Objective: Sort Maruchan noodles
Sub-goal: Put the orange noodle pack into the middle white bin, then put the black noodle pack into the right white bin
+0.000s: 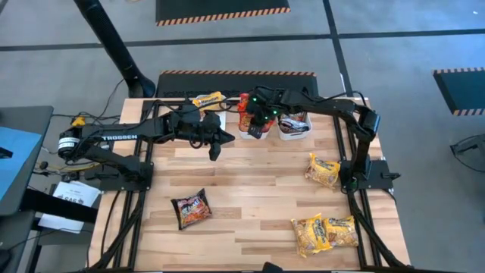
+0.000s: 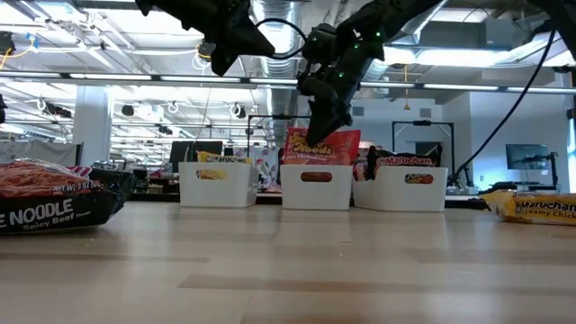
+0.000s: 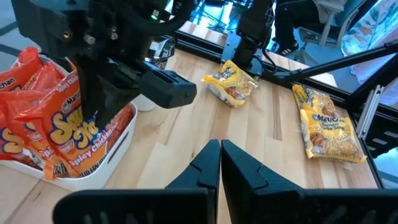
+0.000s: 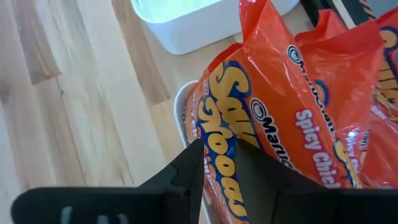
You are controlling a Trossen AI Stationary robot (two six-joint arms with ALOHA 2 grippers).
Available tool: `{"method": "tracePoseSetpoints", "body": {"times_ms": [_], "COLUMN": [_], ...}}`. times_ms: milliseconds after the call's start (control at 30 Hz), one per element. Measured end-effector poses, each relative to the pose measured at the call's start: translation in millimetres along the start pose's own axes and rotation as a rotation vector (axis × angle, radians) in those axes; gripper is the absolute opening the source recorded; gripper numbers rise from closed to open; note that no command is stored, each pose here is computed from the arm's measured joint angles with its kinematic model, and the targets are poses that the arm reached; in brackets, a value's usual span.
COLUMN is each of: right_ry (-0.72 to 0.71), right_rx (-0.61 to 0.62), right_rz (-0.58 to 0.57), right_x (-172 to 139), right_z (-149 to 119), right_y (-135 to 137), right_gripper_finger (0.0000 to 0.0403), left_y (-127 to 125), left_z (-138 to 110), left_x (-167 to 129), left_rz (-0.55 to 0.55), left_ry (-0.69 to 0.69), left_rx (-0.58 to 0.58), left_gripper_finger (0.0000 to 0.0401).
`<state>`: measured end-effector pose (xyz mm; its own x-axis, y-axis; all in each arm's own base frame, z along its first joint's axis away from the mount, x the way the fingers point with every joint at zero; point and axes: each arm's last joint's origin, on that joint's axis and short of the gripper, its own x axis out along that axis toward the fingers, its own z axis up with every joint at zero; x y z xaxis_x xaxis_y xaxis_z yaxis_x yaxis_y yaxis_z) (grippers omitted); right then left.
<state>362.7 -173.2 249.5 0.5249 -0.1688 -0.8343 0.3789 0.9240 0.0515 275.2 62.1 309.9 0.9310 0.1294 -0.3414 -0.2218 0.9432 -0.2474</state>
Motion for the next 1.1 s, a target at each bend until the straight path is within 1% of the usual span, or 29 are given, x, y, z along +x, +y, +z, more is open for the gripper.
{"method": "tracePoseSetpoints", "body": {"times_ms": [100,267,467,633,1000,1100], "right_ry": [0.011,0.076,0.081,0.083,0.187,0.206], "right_rx": [-0.006,-0.012,-0.010,-0.009,-0.026,-0.027], "right_rz": [0.010,0.016,0.019,0.020,0.023,0.024], "right_x": [11,29,28,18,-16,-24], "right_z": [0,-8,-8,-5,10,12], "right_y": [3,9,10,10,16,17], "right_gripper_finger": [0.0116,0.0116,0.0116,0.0116,0.0116,0.0116], "left_y": [0,0,1,1,2,3], "left_z": [0,0,-1,-2,-3,-3], "left_x": [0,0,0,0,0,0], "left_rz": [0.002,0.013,0.019,0.021,0.025,0.027], "left_ry": [-0.001,-0.004,0.006,0.013,0.033,0.032], "left_rx": [0.010,0.011,0.004,0.002,-0.001,-0.036], "left_gripper_finger": [0.0000,0.0000,0.0000,0.0000,0.0000,0.0001]}}
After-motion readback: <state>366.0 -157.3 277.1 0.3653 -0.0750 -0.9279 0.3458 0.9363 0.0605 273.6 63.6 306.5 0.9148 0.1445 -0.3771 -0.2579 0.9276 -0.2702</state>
